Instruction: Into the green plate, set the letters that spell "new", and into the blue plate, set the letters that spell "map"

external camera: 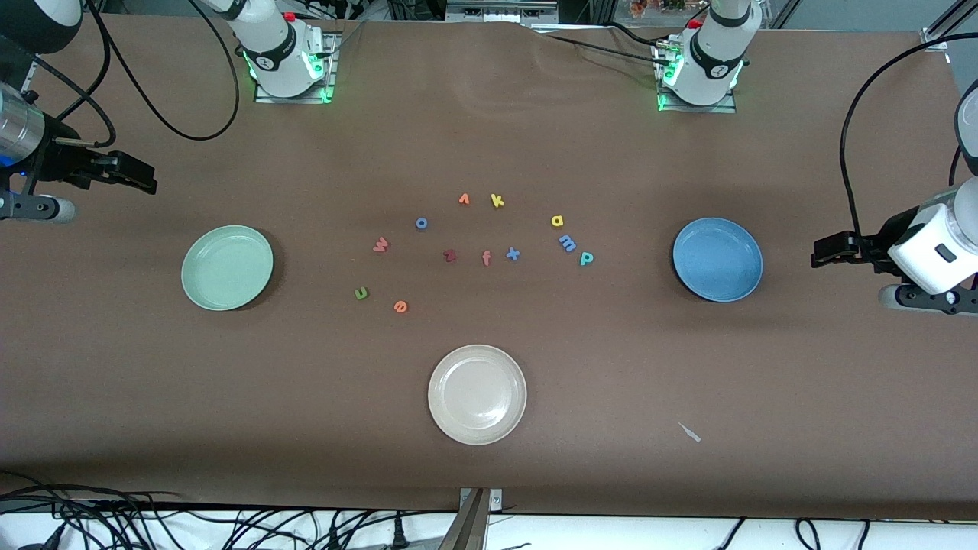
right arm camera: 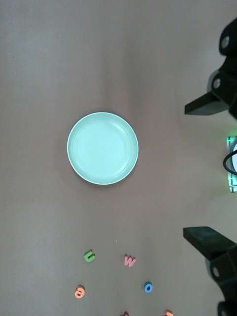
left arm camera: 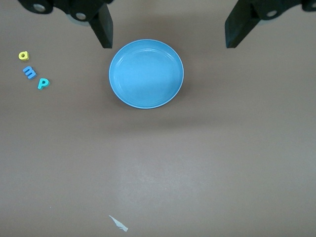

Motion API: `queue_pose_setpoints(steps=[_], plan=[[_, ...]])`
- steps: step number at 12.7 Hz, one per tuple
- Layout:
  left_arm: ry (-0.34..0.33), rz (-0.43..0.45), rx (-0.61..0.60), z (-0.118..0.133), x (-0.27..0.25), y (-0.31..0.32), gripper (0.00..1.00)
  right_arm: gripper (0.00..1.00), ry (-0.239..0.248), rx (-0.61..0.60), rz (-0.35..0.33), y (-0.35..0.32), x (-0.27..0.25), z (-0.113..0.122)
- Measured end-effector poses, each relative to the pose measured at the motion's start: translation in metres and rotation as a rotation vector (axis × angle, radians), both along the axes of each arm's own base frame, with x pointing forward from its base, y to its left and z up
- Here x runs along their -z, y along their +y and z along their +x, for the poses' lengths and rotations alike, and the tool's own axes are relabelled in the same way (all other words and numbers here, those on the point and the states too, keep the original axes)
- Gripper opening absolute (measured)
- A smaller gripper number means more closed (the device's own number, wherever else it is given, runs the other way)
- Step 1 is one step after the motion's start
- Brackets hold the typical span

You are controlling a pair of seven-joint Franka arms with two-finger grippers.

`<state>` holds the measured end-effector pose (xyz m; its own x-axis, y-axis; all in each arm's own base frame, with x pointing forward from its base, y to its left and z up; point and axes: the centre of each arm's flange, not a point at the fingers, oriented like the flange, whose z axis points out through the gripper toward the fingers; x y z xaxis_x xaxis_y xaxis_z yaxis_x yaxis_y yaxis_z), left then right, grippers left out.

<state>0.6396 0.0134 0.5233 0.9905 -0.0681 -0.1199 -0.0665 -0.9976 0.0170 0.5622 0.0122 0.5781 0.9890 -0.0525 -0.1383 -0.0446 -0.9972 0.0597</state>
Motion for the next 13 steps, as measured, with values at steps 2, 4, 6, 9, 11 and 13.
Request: queue_pose_setpoints(steps=[2, 4, 6, 9, 11, 13], plan=[[0.003, 0.000, 0.000, 0.0000, 0.0016, 0.0000, 1.00, 1.00, 0.000, 0.000, 0.000, 0.0000, 0.0000, 0.0000], [0.007, 0.000, 0.000, -0.0003, 0.0033, -0.0001, 1.00, 1.00, 0.000, 0.000, 0.000, 0.0000, 0.0000, 0.0000], [0.008, 0.000, 0.000, -0.0004, 0.0040, -0.0001, 1.00, 1.00, 0.000, 0.000, 0.000, 0.0000, 0.0000, 0.0000], [0.008, 0.000, 0.000, -0.0005, 0.0041, -0.0001, 1.00, 1.00, 0.000, 0.000, 0.000, 0.0000, 0.0000, 0.0000], [0.008, 0.000, 0.000, -0.0005, 0.0041, -0.0001, 1.00, 1.00, 0.000, 0.000, 0.000, 0.0000, 0.0000, 0.0000], [0.008, 0.000, 0.000, -0.0005, 0.0041, -0.0001, 1.00, 1.00, 0.000, 0.000, 0.000, 0.0001, 0.0000, 0.0000]])
